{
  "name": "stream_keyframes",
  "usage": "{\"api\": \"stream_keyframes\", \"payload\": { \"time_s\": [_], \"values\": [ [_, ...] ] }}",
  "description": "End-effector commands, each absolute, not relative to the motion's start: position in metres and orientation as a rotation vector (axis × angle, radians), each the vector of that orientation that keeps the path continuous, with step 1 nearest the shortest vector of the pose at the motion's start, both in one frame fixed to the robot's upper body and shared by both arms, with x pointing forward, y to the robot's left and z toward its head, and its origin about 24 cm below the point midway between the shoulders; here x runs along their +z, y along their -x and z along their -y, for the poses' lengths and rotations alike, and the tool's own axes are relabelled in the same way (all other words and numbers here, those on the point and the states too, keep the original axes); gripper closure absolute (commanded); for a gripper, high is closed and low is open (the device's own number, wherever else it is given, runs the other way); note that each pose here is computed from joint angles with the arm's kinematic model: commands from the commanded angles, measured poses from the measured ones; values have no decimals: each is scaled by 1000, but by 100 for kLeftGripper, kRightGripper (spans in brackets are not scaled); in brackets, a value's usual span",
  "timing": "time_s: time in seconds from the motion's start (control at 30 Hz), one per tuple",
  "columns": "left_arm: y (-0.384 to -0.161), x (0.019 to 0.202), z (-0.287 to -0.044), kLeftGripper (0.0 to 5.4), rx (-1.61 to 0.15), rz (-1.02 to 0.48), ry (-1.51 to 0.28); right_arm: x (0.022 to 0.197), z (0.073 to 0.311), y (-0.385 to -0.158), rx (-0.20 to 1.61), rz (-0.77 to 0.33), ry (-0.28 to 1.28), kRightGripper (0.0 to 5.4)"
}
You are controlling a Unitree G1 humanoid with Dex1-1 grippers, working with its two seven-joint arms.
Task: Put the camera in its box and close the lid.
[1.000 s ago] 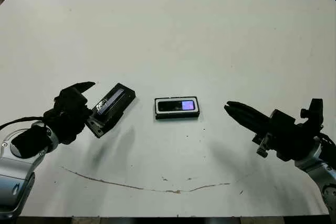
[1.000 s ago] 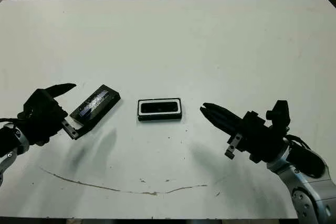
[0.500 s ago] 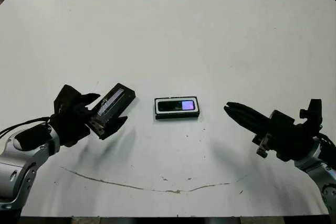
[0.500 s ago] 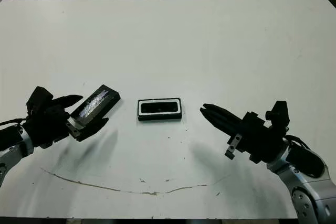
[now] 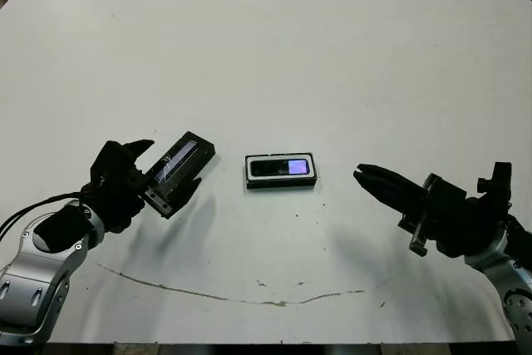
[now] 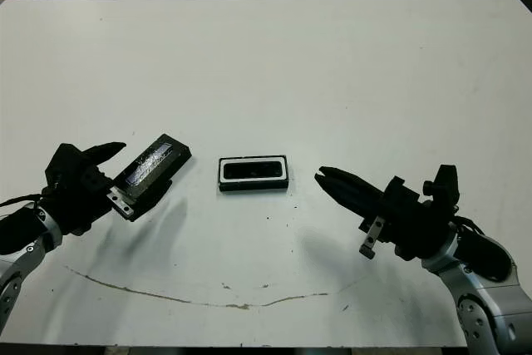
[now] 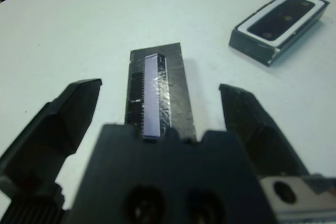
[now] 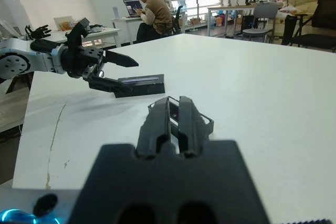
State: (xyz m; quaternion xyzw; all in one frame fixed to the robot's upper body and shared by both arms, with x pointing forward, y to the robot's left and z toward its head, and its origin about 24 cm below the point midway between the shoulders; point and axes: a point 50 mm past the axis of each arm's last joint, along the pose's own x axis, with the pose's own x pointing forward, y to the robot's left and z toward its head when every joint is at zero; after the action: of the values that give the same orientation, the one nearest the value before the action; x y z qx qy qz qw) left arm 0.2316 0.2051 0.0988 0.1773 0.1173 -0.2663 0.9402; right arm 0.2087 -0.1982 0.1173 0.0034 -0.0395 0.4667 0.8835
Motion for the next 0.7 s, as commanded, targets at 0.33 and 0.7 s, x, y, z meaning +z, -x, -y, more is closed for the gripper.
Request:
{"api": "stream_keyframes", "payload": {
  "time_s": [0.33, 0.7],
  "values": [
    [-229, 81, -202, 1, -591, -383, -274, 113, 202, -208, 982, 53, -27, 540],
    [-230, 73, -207, 1, -537, -363, -332, 113, 204, -208, 973, 68, 29, 540]
  ]
}}
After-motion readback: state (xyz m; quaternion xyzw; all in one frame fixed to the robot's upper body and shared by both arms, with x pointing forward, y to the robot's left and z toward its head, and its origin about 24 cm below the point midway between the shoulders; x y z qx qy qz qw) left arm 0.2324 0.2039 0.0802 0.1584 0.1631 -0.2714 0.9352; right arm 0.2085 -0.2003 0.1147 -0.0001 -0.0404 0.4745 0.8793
